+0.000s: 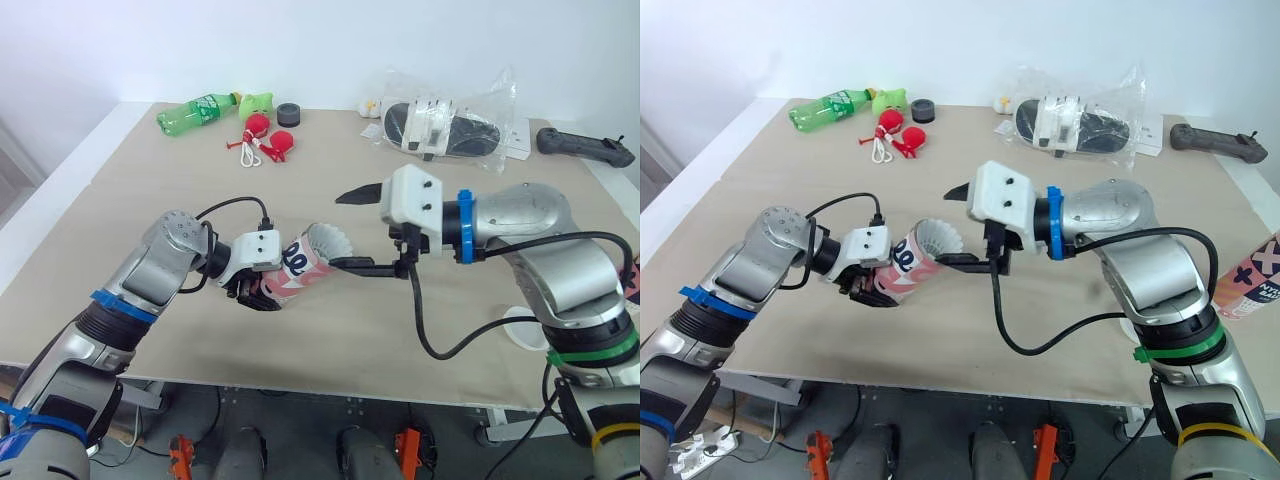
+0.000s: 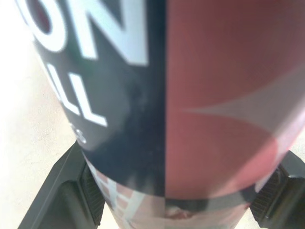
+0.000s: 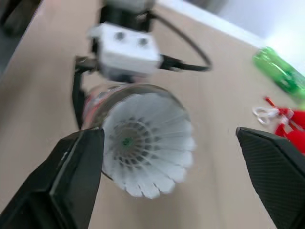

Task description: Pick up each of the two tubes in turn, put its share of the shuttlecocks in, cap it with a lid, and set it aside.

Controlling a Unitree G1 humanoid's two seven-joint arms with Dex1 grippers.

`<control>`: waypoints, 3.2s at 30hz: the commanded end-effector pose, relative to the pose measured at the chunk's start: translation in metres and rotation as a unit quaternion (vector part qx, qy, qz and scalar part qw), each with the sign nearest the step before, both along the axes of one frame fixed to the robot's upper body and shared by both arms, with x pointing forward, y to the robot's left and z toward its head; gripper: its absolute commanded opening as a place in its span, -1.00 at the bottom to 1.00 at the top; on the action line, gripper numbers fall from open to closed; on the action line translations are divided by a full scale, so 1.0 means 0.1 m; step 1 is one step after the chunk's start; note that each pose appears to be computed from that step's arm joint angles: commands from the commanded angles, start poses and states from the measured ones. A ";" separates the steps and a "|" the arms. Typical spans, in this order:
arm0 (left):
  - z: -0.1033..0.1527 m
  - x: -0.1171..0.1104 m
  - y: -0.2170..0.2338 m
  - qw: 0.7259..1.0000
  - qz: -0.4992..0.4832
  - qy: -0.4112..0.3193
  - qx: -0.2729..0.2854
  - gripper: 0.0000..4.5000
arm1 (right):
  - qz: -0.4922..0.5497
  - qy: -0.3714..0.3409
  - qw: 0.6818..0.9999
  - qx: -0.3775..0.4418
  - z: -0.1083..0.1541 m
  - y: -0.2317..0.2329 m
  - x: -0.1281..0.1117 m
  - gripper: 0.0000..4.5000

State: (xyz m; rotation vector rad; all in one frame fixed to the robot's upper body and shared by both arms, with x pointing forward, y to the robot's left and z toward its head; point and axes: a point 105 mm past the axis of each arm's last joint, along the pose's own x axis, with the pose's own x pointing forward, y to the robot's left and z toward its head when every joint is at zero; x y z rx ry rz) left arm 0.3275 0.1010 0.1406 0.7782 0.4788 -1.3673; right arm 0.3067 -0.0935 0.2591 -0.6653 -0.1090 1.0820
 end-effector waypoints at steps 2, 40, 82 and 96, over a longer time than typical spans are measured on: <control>-0.13 -0.06 -0.03 1.000 -0.007 0.021 0.007 0.37 | -0.206 -0.034 0.974 0.090 0.12 -0.72 0.22 0.98; -0.12 -0.04 -0.05 1.000 -0.004 0.022 0.001 0.37 | -0.457 -0.006 0.869 0.191 -0.79 -1.45 1.13 -0.98; -0.13 -0.06 -0.09 1.000 -0.009 0.027 -0.005 0.37 | 0.137 0.056 0.987 -0.062 0.10 0.15 -0.31 0.92; -0.13 -0.07 -0.11 1.000 -0.009 0.027 -0.008 0.37 | 0.161 0.072 0.977 -0.119 -0.12 0.44 0.05 -0.97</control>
